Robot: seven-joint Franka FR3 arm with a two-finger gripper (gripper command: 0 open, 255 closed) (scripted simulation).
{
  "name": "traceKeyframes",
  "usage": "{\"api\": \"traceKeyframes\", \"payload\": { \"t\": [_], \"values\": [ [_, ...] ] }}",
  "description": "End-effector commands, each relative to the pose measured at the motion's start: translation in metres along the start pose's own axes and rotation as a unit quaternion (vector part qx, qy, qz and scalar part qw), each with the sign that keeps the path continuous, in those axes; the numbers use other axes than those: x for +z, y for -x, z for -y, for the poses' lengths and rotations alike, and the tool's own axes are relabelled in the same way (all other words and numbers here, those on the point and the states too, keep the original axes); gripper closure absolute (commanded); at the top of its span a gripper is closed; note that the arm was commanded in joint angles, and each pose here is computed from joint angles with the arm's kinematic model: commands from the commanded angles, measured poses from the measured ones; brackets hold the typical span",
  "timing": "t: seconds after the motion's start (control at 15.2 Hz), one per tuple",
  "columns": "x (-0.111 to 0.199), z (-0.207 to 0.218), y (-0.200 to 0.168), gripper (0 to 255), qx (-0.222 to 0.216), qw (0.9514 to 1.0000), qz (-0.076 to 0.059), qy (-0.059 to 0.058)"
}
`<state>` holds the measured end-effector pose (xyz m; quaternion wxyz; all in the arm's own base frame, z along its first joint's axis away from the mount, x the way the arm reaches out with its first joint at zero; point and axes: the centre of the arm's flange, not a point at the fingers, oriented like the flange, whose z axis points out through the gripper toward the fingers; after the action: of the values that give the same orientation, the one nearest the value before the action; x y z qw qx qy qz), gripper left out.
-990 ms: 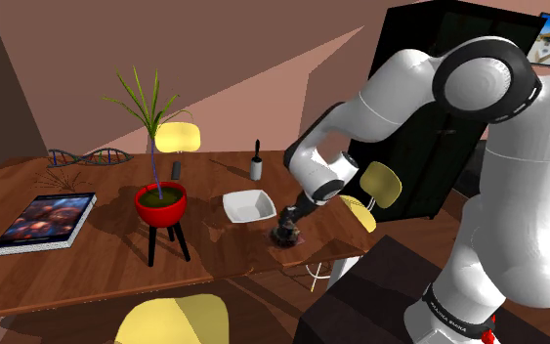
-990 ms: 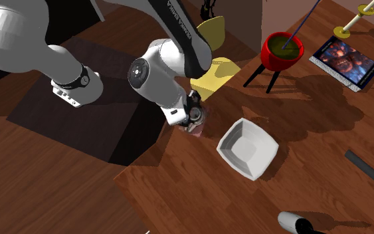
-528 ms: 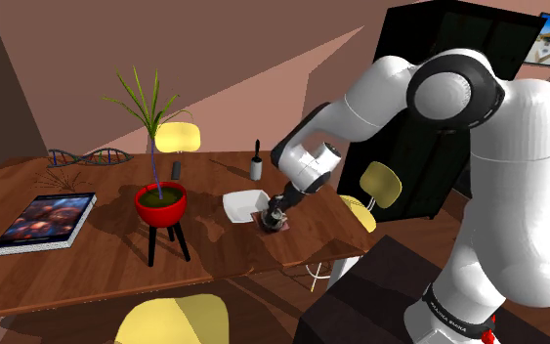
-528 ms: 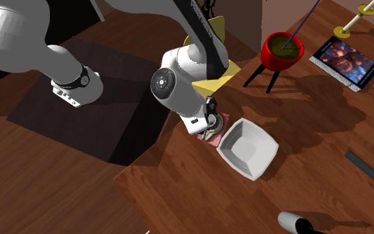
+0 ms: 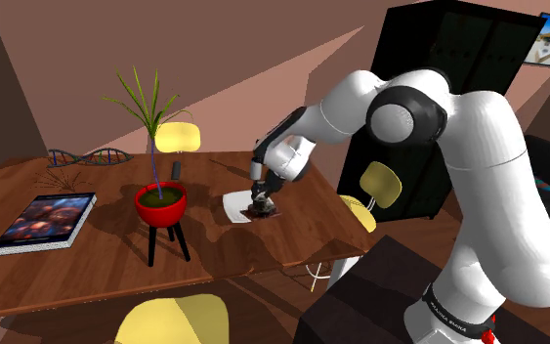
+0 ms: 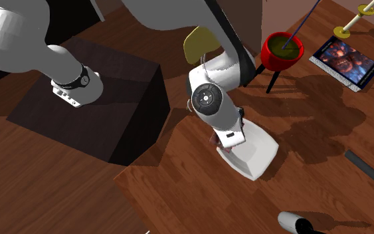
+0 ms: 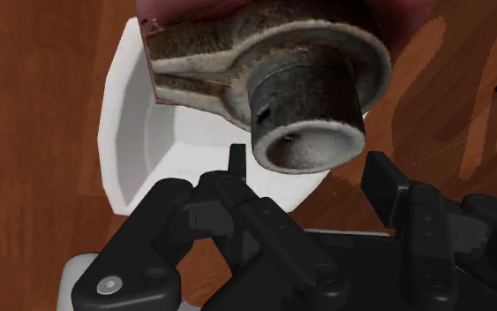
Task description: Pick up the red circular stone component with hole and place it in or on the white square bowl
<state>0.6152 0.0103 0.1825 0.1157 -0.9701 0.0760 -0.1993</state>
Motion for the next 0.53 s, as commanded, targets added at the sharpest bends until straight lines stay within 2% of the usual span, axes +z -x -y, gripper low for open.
{"api": "traceKeyframes", "payload": {
  "t": [0.0, 0.13, 0.4, 0.46],
  "values": [
    [0.014, 0.000, -0.021, 255, 0.000, 1.0000, 0.001, 0.001],
    [0.028, 0.002, -0.051, 255, 0.000, 1.0000, 0.001, 0.001],
    [0.047, -0.004, -0.043, 255, 0.000, 1.0000, 0.001, 0.001],
    [0.037, -0.002, -0.048, 255, 0.000, 1.0000, -0.005, 0.000]
  ]
}}
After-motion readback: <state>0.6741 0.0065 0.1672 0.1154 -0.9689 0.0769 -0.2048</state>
